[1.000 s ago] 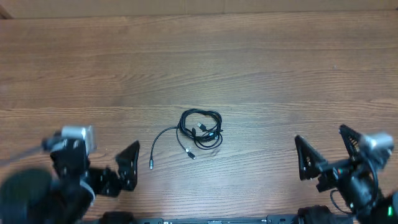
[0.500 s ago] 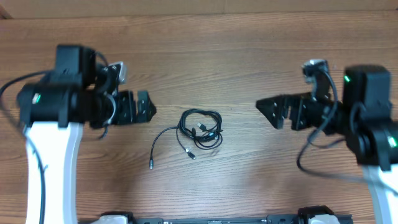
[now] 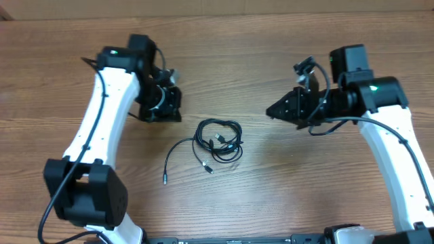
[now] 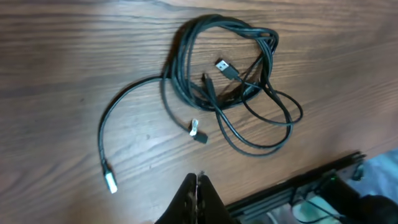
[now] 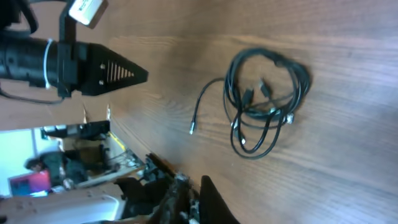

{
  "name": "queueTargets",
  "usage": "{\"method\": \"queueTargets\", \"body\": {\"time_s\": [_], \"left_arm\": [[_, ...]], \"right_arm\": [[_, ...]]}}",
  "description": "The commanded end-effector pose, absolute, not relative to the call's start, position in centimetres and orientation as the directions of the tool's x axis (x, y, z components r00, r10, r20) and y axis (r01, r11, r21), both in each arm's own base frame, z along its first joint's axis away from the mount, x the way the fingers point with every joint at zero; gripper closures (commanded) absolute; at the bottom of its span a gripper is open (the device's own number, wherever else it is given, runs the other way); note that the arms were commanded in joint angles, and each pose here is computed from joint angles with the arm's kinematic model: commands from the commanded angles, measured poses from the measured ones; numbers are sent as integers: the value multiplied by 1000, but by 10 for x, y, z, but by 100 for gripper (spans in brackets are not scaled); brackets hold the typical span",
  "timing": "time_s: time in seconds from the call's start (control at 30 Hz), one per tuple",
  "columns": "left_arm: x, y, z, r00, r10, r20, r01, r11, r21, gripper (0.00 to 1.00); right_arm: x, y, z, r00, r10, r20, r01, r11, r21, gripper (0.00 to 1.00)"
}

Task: Untangle cables
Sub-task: 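Raise both arms and move grippers over the black cable bundle, then lower both grippers onto the cable bundle and grasp cable loops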

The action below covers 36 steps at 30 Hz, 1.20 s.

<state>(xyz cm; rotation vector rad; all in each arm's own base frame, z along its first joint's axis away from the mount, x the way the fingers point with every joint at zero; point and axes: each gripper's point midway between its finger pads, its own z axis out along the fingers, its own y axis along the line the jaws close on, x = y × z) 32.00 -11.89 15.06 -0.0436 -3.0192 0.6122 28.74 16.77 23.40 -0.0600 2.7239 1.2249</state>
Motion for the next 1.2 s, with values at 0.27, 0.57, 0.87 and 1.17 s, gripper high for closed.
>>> {"method": "queueTargets", "body": {"time_s": [0.27,0.57,0.87,1.17], "left_arm": [[318,-142,105,-988,121,98,89,954,-287,89],[333,-145,104,-992,118,36,102,949,-297,49],[342,-148,84,-988,151,20,142,963,-227,59],[355,-154,34,-986,155,64,138,966,-217,67]], "right_arm": [[281,169,152,-977,212,23,203,893,401,40],[282,182,118,-966,260,19,245,882,402,39],[276,181,86,-950,310,45,301,865,401,39],[283,183,78,-949,315,14,290,856,428,40]]}}
